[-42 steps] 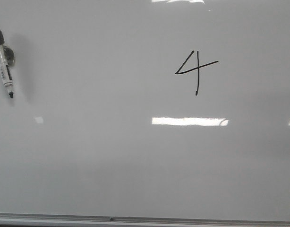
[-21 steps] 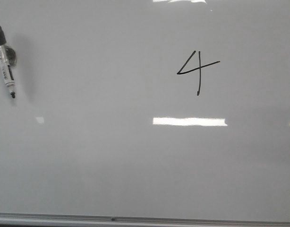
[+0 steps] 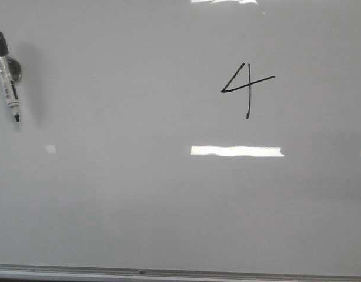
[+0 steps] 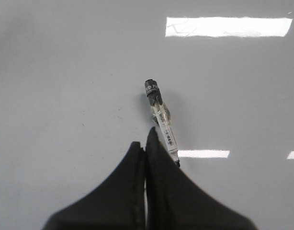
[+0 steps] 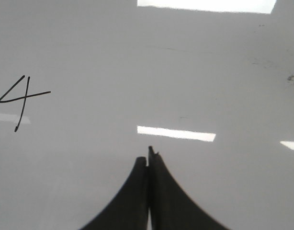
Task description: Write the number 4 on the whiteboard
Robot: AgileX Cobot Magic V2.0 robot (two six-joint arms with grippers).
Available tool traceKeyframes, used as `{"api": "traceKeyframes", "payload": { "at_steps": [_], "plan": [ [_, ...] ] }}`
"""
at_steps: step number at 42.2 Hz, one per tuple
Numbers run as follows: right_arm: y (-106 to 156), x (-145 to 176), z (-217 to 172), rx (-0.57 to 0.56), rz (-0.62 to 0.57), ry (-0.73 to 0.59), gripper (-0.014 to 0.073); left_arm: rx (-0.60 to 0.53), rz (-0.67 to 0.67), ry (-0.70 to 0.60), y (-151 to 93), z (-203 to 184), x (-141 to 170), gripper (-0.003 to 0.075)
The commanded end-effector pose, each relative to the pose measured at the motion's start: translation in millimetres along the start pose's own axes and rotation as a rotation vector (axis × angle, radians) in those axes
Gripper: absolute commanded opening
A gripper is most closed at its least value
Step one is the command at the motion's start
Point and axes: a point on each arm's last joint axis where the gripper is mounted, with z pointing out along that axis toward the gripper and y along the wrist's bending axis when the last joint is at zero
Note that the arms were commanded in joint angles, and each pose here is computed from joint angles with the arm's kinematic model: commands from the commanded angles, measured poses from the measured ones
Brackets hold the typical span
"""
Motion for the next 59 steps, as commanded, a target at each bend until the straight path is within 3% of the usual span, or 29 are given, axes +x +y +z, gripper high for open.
{"api": "traceKeyframes", "payload": {
  "at_steps": [1,59],
  "plan": [
    [-1.0,-15.4,-2.8,0.013,-0.003,-0.136,-0.0069,0.013,-0.001,-0.091,-0.8,-1.4,-6.7,-0.002],
    [-3.6,-17.2,-3.0,0.064,0.003,-0.155,-0.0069,0.013,-0.001,-0.091,-0.8,-1.4,-6.7,-0.002]
  ]
}}
